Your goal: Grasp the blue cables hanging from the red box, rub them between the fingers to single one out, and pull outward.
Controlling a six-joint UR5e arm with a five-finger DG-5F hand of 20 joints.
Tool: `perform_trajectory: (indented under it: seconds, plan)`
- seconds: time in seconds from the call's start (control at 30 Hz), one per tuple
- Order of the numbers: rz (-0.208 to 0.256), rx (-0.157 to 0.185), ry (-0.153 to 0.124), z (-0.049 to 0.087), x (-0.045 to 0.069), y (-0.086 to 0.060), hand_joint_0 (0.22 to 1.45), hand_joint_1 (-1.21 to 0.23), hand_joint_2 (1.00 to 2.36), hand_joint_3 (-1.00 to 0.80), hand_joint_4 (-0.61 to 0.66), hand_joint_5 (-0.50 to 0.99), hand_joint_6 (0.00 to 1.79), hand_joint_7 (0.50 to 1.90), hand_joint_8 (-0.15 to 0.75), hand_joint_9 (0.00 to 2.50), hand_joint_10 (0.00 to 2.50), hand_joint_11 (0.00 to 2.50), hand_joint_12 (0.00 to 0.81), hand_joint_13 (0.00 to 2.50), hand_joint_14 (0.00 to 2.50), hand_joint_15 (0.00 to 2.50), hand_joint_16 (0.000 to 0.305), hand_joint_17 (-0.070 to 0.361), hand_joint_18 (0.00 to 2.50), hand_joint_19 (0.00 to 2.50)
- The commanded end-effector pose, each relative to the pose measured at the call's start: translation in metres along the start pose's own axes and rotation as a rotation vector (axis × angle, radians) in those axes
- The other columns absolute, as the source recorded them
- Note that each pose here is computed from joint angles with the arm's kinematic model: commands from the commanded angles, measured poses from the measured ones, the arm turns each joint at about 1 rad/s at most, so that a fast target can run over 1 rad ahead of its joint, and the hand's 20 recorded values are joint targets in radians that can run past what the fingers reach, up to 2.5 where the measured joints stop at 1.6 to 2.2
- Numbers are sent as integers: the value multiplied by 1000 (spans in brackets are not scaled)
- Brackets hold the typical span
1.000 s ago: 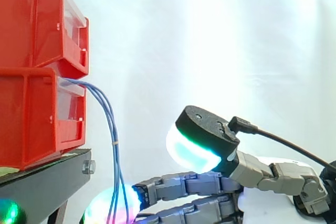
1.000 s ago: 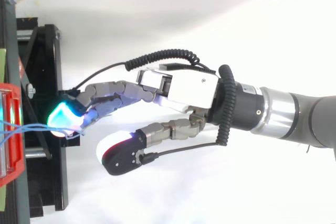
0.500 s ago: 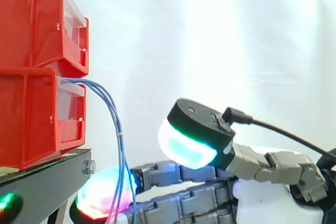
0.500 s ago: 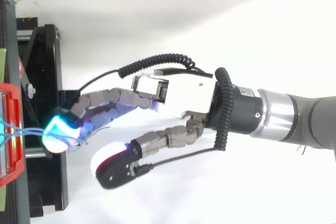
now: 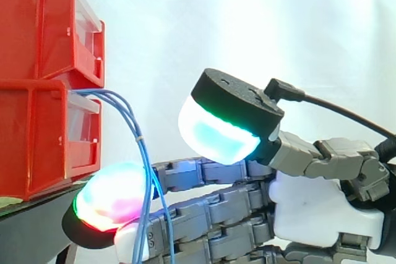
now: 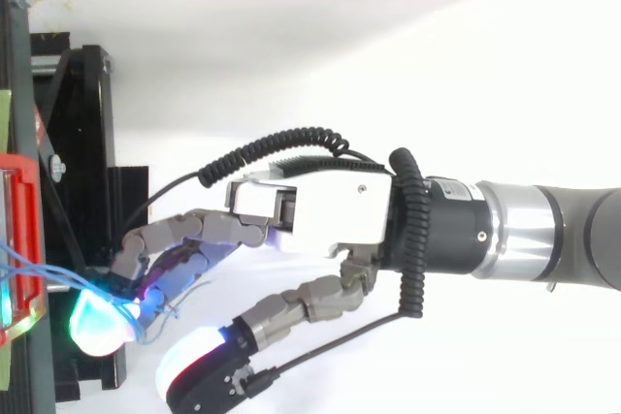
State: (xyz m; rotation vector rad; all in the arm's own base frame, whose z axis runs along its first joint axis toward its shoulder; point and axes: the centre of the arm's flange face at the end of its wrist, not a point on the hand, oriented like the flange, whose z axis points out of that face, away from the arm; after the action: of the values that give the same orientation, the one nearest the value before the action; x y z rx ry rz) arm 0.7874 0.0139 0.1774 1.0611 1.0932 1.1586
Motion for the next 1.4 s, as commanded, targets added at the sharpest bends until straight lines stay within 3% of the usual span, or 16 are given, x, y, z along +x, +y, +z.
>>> perform_trajectory:
  seconds: [0.0, 0.27, 0.37, 0.4, 0.47, 0.6, 0.77, 0.83, 0.87, 0.93, 0.97, 1.0, 1.13, 1.37]
  plan:
    - [-1, 11, 4, -1, 1, 1, 637, -614, 1001, -485, 209, -119, 503, 880, 228, 779, 8, 247, 293, 662, 15, 338, 35, 78, 508, 392]
    - [0, 29, 9, -3, 2, 0, 617, -585, 1000, -494, 230, -114, 503, 921, 229, 786, 8, 261, 295, 669, 13, 340, 35, 78, 512, 398]
    - [12, 74, 9, -7, -5, -5, 606, -570, 1000, -498, 234, -110, 503, 943, 234, 795, 9, 279, 298, 673, 14, 348, 35, 78, 513, 400]
    - [12, 74, 9, -7, -5, -5, 601, -566, 1000, -500, 234, -110, 503, 948, 232, 795, 10, 275, 298, 673, 13, 347, 35, 79, 515, 400]
    - [40, 116, 11, -12, -6, -9, 598, -561, 1000, -500, 242, -109, 503, 956, 236, 798, 9, 276, 300, 674, 15, 345, 35, 79, 516, 400]
    - [89, 132, 5, -11, -7, -7, 596, -560, 1000, -497, 240, -101, 503, 996, 237, 804, 9, 275, 299, 677, 14, 351, 35, 79, 516, 400]
    - [108, 166, 4, -14, -7, -8, 602, -569, 1000, -498, 243, -96, 503, 1034, 238, 812, 11, 285, 300, 679, 15, 348, 35, 79, 515, 401]
    - [109, 167, 4, -11, -8, -4, 603, -569, 1000, -499, 228, -96, 503, 1037, 239, 812, 9, 289, 299, 679, 14, 353, 35, 79, 516, 401]
    - [111, 163, 4, -6, -8, 6, 603, -569, 1000, -500, 236, -96, 503, 1038, 238, 813, 9, 286, 300, 679, 14, 349, 35, 79, 516, 401]
    - [107, 166, 4, -2, -8, 13, 602, -574, 1000, -499, 237, -95, 503, 1052, 237, 812, 9, 290, 300, 678, 14, 349, 35, 79, 515, 397]
    - [102, 176, 3, 3, -9, 23, 602, -575, 1000, -500, 231, -95, 503, 1056, 238, 811, 9, 293, 300, 678, 14, 349, 35, 79, 516, 401]
    - [91, 214, 5, 4, -10, 28, 602, -576, 1001, -500, 240, -93, 503, 1062, 238, 812, 9, 286, 301, 677, 15, 349, 35, 79, 515, 401]
    - [79, 255, 15, -1, -6, 29, 604, -584, 1000, -494, 216, -89, 503, 1110, 240, 814, 9, 293, 300, 678, 14, 353, 35, 79, 516, 398]
    - [85, 238, 14, 6, -5, 38, 614, -596, 1003, -464, 180, -80, 502, 1221, 240, 818, 10, 315, 300, 674, 16, 360, 35, 79, 514, 402]
